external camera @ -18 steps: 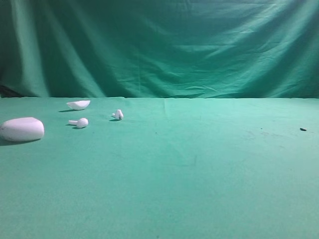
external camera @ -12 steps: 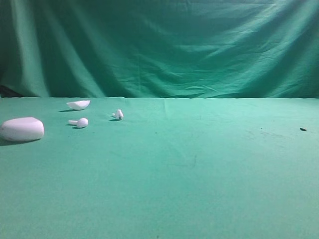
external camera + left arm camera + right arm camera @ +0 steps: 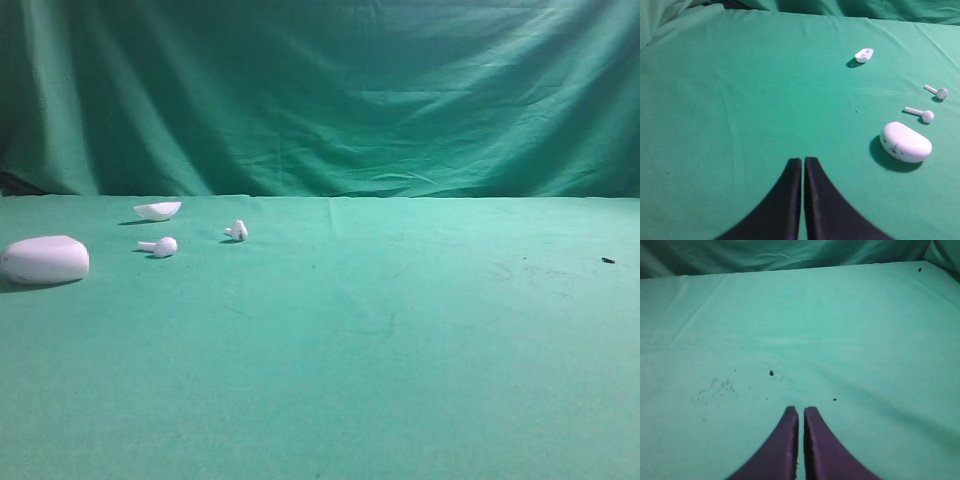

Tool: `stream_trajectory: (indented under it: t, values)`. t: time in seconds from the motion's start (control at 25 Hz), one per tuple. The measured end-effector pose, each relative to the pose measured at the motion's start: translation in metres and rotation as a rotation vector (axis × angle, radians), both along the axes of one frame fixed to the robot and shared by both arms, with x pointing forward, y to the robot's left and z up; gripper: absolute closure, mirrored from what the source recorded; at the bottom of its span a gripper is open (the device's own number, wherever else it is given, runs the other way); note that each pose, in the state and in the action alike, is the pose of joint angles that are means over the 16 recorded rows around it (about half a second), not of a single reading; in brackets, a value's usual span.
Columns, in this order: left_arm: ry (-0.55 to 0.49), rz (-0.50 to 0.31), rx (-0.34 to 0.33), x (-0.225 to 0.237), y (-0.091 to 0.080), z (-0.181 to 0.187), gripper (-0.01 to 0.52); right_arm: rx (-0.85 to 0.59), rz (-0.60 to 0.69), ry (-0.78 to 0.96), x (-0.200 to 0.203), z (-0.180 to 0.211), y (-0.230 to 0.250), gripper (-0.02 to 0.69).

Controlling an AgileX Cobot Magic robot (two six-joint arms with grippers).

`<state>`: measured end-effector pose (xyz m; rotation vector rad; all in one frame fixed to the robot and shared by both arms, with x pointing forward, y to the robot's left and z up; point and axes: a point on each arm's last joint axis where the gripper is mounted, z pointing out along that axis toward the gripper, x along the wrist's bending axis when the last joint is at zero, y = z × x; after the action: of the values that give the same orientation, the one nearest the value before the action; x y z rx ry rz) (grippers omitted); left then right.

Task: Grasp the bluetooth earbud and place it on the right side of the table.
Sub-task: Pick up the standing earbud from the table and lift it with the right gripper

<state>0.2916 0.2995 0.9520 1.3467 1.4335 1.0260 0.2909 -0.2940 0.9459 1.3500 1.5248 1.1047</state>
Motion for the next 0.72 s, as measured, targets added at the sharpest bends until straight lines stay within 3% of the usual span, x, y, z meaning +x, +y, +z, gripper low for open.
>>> stream_trajectory:
  t: [0.4,0.72]
  values:
    - [0.000,0.000,0.000,0.000,0.000,0.000,0.514,0.013,0.014,-0.209,0.003,0.020,0.001,0.665]
    - [0.000,0.000,0.000,0.000,0.000,0.000,0.514,0.036,0.018,-0.358,0.002,0.072,0.002,0.665]
